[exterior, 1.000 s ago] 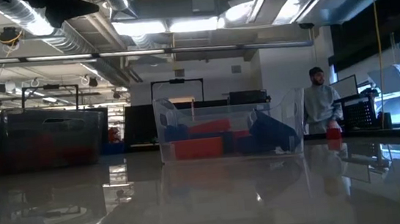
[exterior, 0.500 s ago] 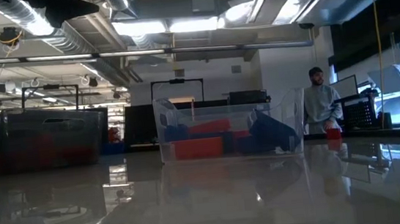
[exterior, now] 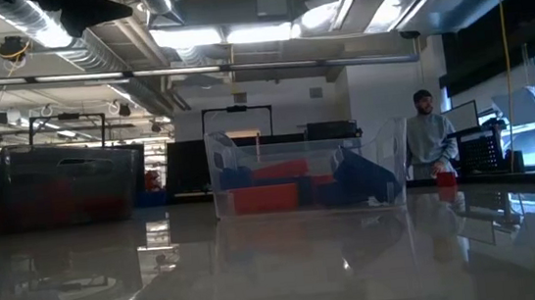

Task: Sort blocks by size
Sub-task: Put the blue game piece into the black bin

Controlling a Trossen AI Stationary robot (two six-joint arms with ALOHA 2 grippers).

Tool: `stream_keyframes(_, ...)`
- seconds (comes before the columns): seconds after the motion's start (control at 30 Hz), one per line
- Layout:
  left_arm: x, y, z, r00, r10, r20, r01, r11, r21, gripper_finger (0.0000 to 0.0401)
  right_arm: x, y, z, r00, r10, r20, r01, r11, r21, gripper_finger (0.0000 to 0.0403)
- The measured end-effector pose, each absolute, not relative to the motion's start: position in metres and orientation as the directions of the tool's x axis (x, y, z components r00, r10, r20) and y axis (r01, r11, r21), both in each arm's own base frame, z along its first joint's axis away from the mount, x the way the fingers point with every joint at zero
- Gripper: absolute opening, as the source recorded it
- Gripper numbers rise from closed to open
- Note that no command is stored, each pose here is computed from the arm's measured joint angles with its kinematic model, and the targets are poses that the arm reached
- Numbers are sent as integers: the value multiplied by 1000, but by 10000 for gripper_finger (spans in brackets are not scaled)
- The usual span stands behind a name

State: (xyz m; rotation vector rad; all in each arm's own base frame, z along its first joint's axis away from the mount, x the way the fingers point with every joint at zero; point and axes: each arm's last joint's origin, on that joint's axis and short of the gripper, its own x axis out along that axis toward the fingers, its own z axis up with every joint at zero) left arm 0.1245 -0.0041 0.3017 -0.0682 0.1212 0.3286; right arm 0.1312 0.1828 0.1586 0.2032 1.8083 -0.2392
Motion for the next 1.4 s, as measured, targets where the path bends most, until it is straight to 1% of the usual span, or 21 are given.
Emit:
stream_keyframes(0.23, 125, -4, 302, 939, 318, -130, -326, 944, -47, 265, 156, 171, 158, -169, 57, -984, 291, 957, 6, 248)
stream_keyframes(0.47, 125, -4, 302, 939, 317, -130, -324, 945, -40, 265, 183, 153, 165, -59, 5, -998, 312, 950, -14, 248)
stream_keyframes(0.6, 125, -4, 302, 939, 317, -130, -325, 945, -40, 265, 196, 142, 168, -18, -20, -1000, 318, 948, -24, 248)
stream_keyframes(0.77, 125, -4, 302, 939, 317, -130, -325, 945, -40, 265, 208, 136, 179, -8, -8, -1000, 297, 955, -10, 248)
stream_keyframes(1.0, 125, -4, 302, 939, 317, -130, -325, 945, -43, 265, 211, 145, 205, -22, -1, -1000, 202, 979, -5, 248)
stream_keyframes(1.1, 125, -4, 302, 939, 318, -130, -326, 944, -47, 265, 211, 151, 207, 2, 26, -1000, 199, 980, 26, 248)
stream_keyframes(1.2, 125, -4, 302, 939, 318, -130, -327, 944, -55, 265, 213, 153, 207, 22, 43, -999, 245, 968, 47, 248)
stream_keyframes(1.27, 125, -4, 302, 939, 318, -130, -327, 944, -54, 265, 213, 153, 207, 25, 36, -999, 266, 963, 41, 248)
stream_keyframes(1.4, 125, -4, 302, 939, 317, -130, -326, 944, -50, 265, 215, 153, 204, 47, -16, -999, 223, 975, -5, 248)
